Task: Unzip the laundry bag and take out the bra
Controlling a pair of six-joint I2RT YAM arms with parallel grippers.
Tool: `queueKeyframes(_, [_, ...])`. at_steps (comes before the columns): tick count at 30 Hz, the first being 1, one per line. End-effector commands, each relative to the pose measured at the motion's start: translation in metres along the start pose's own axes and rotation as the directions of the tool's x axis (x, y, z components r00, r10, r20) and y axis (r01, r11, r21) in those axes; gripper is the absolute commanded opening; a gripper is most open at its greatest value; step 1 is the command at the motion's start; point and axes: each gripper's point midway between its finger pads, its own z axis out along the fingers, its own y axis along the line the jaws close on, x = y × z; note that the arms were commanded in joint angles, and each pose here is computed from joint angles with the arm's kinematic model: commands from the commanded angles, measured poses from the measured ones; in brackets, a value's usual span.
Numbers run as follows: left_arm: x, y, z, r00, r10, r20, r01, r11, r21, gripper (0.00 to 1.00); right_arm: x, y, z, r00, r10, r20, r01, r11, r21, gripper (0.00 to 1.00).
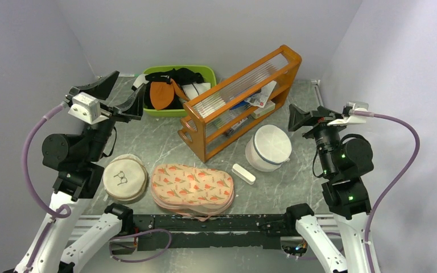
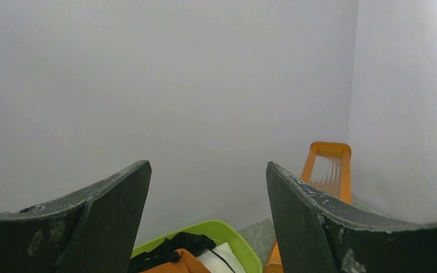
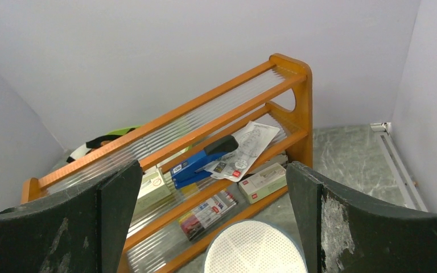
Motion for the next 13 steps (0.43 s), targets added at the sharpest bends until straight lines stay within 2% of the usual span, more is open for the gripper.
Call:
queueKeyframes(1, [-0.0002, 0.0037, 0.0026, 1.000, 0.006, 0.008, -0.006, 1.000, -0.025, 0.86, -0.0100, -0.0028, -0.0033, 1.000, 0.003, 0.026, -0.003, 1.000, 0.018, 1.00])
queueKeyframes(13, [0.0002, 0.0050, 0.0030, 1.000, 0.006, 0.003, -0.005, 0.999, -0.032, 0.86, -0.0044, -0.0041, 0.0002, 1.000, -0.005, 0.024, 0.004, 1.000, 0.019, 1.00])
